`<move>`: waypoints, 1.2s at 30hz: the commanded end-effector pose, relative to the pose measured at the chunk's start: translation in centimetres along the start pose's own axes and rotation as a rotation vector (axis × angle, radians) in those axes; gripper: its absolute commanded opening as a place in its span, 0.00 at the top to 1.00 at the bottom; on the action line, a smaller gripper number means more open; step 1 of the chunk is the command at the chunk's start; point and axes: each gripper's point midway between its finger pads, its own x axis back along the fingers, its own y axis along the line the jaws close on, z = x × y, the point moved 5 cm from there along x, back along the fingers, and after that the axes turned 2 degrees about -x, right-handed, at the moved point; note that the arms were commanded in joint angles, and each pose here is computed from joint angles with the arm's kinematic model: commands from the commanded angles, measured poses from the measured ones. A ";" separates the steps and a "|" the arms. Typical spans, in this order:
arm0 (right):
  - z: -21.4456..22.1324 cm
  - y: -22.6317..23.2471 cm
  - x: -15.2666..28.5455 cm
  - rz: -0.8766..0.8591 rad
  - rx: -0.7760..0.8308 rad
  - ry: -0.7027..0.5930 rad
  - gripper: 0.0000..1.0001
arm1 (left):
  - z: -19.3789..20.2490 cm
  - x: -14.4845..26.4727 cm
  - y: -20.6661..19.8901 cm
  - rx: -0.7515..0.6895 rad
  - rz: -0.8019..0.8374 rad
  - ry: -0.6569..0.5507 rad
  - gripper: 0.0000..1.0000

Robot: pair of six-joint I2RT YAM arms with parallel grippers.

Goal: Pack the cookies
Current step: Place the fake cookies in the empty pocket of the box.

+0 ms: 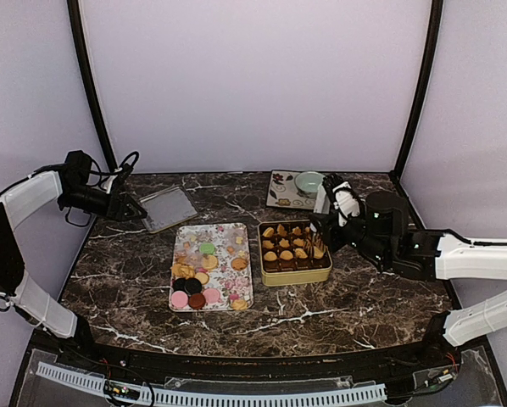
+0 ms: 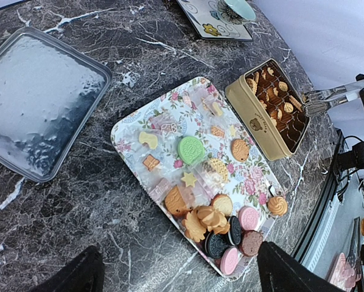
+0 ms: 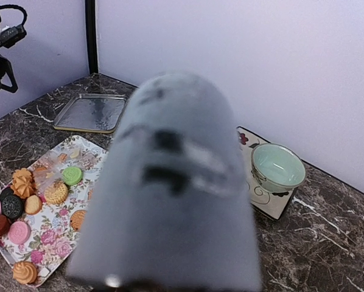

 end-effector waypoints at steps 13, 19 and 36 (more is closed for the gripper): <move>-1.6 0.8 -0.9 0.036 0.067 -0.036 0.68 | -0.3 1.2 -1.1 -0.018 0.003 -0.023 0.11; -2.7 0.1 -0.4 0.075 0.111 -0.052 0.71 | -0.4 1.2 -1.0 -0.018 0.002 -0.021 0.11; -2.6 0.8 -0.5 -0.025 0.197 -0.030 0.81 | -0.6 1.3 -1.1 -0.016 0.003 -0.028 0.11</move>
